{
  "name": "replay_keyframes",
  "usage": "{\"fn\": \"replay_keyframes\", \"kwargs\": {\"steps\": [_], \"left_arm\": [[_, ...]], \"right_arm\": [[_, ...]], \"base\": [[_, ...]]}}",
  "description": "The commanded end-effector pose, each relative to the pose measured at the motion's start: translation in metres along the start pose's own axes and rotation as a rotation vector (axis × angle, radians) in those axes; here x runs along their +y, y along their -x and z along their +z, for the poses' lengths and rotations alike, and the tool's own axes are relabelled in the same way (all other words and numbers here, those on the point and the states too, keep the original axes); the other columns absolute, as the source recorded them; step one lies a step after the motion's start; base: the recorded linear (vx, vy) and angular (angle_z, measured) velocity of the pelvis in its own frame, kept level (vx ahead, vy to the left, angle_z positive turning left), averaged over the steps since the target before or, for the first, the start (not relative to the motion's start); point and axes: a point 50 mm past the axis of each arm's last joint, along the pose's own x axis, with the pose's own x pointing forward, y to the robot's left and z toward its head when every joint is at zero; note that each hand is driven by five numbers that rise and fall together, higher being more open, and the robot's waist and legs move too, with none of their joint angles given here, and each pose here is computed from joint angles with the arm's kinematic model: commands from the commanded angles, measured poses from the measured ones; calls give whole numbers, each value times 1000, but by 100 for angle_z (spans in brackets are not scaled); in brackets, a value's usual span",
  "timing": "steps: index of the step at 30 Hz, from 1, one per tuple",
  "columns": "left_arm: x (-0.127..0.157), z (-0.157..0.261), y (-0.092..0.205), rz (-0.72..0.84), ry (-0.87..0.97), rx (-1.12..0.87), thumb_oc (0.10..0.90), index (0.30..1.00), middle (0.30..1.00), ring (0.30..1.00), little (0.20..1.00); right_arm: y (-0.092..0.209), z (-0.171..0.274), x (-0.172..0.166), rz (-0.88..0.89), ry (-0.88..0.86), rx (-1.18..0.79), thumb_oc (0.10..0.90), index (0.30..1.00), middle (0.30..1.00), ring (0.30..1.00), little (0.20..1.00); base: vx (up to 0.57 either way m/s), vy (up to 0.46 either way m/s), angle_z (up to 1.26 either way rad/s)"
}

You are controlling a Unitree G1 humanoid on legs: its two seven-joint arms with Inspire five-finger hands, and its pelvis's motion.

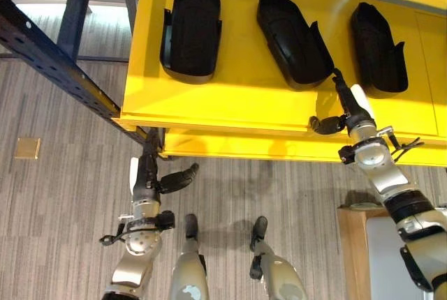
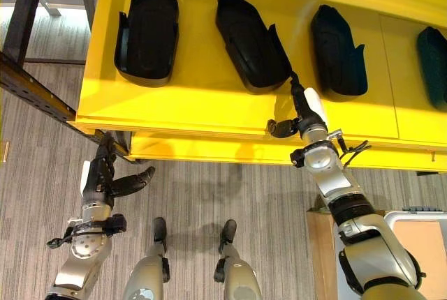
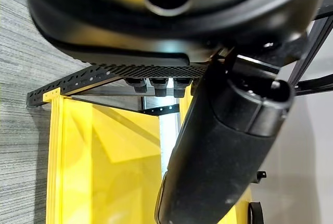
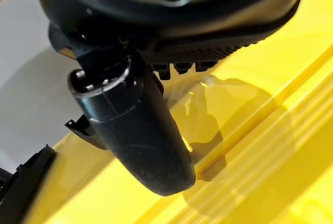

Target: Move parts from the plastic box to the shelf.

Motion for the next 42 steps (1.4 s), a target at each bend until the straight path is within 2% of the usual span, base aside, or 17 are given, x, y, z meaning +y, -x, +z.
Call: {"fn": "replay_keyframes", "kwargs": {"steps": [1, 16, 22, 24, 25, 31, 38, 39, 42], "left_arm": [[2, 36, -5, 19, 30, -192, 900, 1000, 1000, 1000, 1000], [3, 36, -5, 30, 13, -192, 900, 1000, 1000, 1000, 1000], [6, 37, -6, 50, -4, -200, 900, 1000, 1000, 1000, 1000], [8, 38, -6, 60, -17, -203, 900, 1000, 1000, 1000, 1000], [11, 39, -5, 72, -31, -212, 900, 1000, 1000, 1000, 1000], [18, 45, -3, 107, -68, -246, 900, 1000, 1000, 1000, 1000], [25, 46, 2, 118, -103, -255, 900, 1000, 1000, 1000, 1000], [27, 48, 4, 115, -117, -268, 900, 1000, 1000, 1000, 1000], [27, 48, 6, 104, -125, -267, 900, 1000, 1000, 1000, 1000]], "right_arm": [[-8, 42, 7, -9, -113, -164, 900, 1000, 1000, 1000, 1000], [21, 35, 27, 65, -249, -194, 900, 1000, 1000, 1000, 1000], [34, 37, 13, 16, -230, -246, 900, 1000, 1000, 1000, 1000], [38, 38, 3, -30, -171, -271, 900, 1000, 1000, 1000, 1000], [45, 43, -11, -97, -87, -316, 900, 1000, 1000, 1000, 1000], [70, 50, -46, -267, 58, -401, 900, 1000, 1000, 1000, 1000], [88, 68, -75, -384, 215, -509, 900, 1000, 1000, 1000, 1000], [91, 78, -84, -402, 304, -561, 900, 1000, 1000, 1000, 1000], [92, 86, -90, -398, 386, -596, 900, 1000, 1000, 1000, 1000]], "base": [[0, 0, 0], [0, 0, 0], [0, 0, 0], [0, 0, 0], [0, 0, 0], [0, 0, 0], [10, 0, -7], [13, -3, -8], [3, -2, -3]]}}
